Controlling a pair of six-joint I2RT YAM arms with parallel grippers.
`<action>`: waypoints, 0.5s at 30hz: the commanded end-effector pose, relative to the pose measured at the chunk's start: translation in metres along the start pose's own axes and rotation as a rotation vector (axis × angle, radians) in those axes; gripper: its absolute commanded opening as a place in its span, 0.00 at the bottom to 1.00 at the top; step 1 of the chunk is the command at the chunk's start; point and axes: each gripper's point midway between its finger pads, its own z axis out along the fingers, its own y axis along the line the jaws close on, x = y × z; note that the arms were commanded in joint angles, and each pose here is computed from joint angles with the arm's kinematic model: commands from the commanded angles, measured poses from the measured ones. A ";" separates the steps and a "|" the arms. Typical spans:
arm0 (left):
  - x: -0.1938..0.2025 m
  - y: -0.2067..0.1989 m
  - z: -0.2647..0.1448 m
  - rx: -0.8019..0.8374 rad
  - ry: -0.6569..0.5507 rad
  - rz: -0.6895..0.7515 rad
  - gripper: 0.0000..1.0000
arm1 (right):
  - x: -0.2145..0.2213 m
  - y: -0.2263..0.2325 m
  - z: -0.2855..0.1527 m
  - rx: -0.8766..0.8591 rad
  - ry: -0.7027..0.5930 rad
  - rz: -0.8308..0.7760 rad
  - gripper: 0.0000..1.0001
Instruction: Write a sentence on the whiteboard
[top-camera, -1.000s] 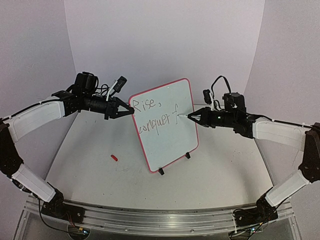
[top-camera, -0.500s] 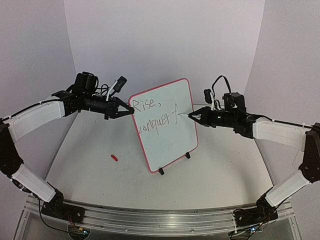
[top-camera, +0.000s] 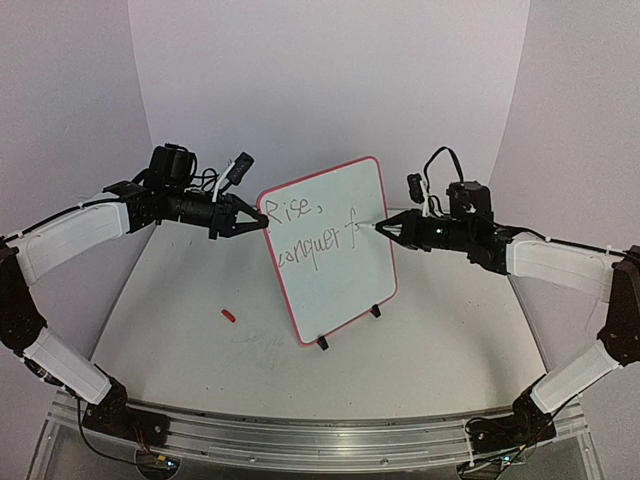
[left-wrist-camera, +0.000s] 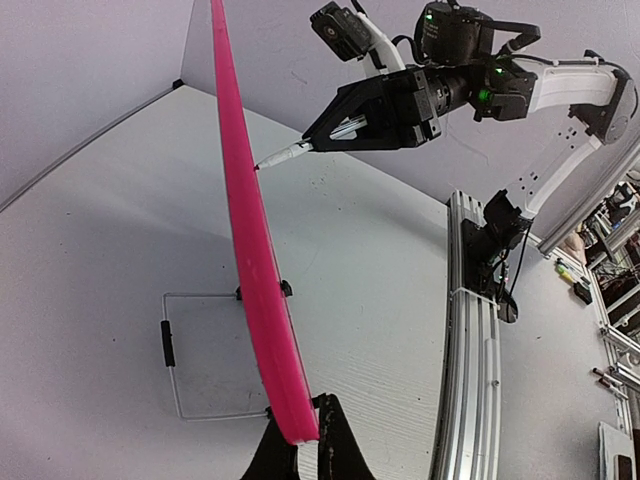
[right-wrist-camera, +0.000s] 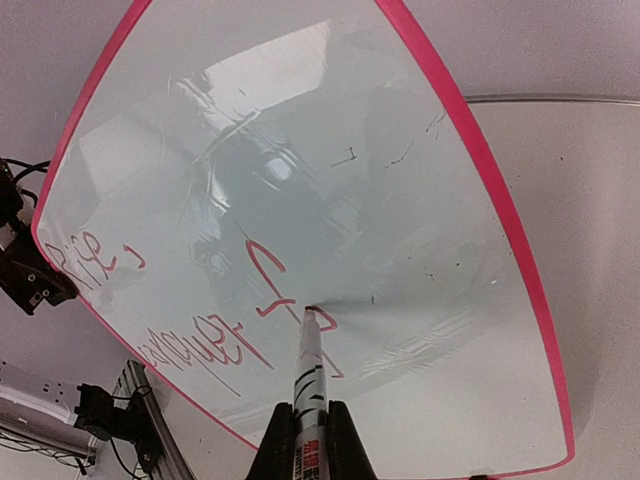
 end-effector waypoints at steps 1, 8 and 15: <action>0.054 -0.013 0.015 0.055 0.167 -0.091 0.00 | -0.011 0.010 -0.003 -0.033 -0.029 -0.023 0.00; 0.054 -0.013 0.016 0.058 0.167 -0.091 0.00 | 0.005 0.000 -0.004 -0.009 0.003 -0.002 0.00; 0.053 -0.013 0.015 0.057 0.167 -0.091 0.00 | 0.009 -0.004 -0.003 0.006 0.012 0.002 0.00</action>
